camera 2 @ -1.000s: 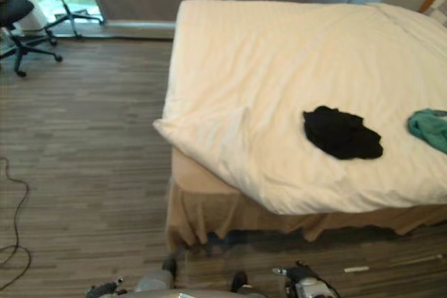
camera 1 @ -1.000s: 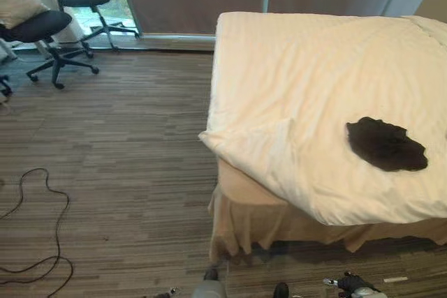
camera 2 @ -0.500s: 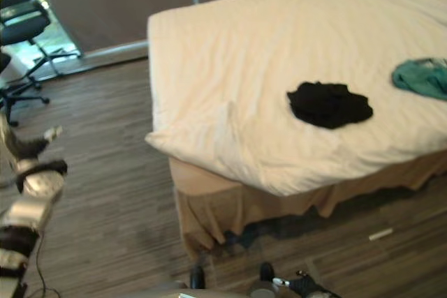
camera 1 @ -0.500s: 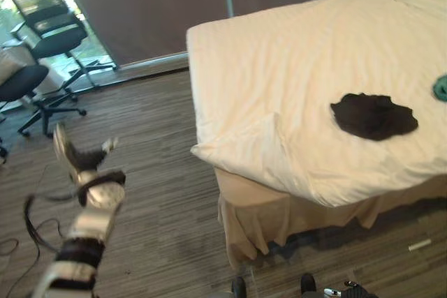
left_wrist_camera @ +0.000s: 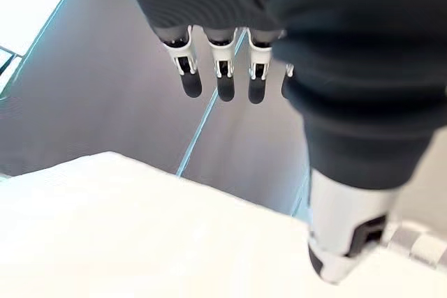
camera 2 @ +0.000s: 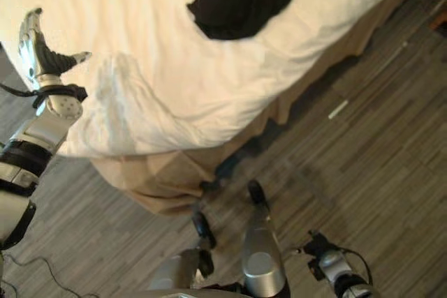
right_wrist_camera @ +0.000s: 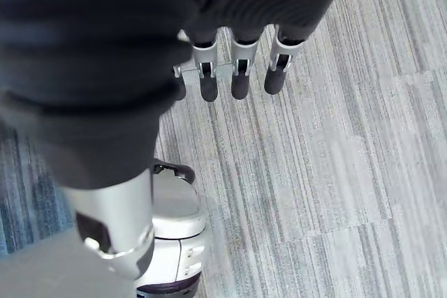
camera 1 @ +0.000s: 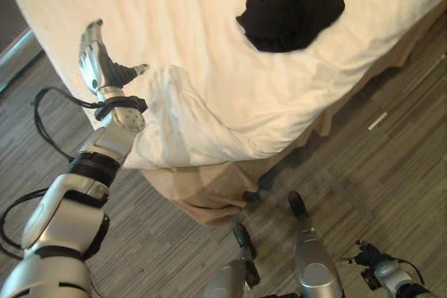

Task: Tidy up the quilt and then pick up the clothes from the bed and put them into the laundry hamper.

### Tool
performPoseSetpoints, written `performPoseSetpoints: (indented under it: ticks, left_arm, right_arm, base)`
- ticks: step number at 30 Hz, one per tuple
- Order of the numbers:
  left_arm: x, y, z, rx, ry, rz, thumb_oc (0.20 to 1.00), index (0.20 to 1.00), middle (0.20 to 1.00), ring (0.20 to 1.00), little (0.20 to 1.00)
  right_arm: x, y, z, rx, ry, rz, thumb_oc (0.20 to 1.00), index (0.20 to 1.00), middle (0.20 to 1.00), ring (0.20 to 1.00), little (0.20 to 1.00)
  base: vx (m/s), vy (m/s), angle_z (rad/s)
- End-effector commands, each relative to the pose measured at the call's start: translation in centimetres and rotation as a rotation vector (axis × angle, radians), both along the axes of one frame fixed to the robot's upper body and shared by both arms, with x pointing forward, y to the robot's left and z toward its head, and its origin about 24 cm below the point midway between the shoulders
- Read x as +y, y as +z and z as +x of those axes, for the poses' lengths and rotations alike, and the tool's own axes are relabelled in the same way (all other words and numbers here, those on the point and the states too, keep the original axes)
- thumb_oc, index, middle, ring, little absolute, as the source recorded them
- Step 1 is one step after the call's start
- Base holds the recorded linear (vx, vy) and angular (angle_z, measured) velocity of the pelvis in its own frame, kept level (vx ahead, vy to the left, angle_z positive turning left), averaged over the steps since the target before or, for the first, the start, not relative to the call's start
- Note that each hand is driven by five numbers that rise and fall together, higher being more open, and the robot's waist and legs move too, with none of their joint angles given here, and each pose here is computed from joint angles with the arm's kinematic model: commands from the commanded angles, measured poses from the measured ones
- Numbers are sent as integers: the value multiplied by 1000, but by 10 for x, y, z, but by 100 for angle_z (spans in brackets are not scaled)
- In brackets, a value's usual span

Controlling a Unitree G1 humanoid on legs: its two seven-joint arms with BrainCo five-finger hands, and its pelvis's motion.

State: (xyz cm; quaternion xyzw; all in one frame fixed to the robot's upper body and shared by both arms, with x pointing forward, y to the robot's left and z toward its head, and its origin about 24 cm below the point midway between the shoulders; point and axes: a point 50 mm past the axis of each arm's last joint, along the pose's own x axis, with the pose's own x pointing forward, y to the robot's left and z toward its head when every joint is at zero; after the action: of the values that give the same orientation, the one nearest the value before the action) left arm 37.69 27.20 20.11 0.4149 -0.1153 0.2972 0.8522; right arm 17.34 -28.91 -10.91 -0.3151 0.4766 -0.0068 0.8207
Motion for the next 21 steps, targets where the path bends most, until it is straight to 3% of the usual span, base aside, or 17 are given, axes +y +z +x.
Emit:
performPoseSetpoints:
  ticks: [1, 6, 11, 12, 15, 21]
  left_arm:
    - [27, 13, -3, 34, 154, 46, 1000, 1000, 1000, 1000, 1000]
    - [9, 2, 9, 116, 65, 55, 1000, 1000, 1000, 1000, 1000]
    - [-35, -2, 17, 176, -277, 83, 1000, 1000, 1000, 1000, 1000]
    - [-43, -2, 17, 199, -341, 78, 868, 868, 868, 868, 868]
    - [-67, -15, 11, 325, -510, 100, 200, 200, 200, 200, 200]
    - [-60, -16, 4, 329, -539, 87, 200, 200, 200, 200, 200]
  right_arm:
    - [2, 9, 13, -80, 1, 11, 1000, 1000, 1000, 1000, 1000]
    - [15, 15, 31, -140, 8, 31, 1000, 1000, 1000, 1000, 1000]
    - [22, 18, 40, -156, 32, 19, 1000, 1000, 1000, 1000, 1000]
    - [21, 18, 41, -157, 31, 17, 1000, 1000, 1000, 1000, 1000]
    - [11, 24, 45, -169, 26, -11, 1000, 1000, 1000, 1000, 1000]
    - [1, 30, 45, -159, 45, -48, 1000, 1000, 1000, 1000, 1000]
  base:
    - [-22, 29, -4]
    - [-30, 12, 4]
    - [-33, 10, 4]
    - [-18, 57, 5]
    - [-5, 95, 6]
    - [4, 102, 8]
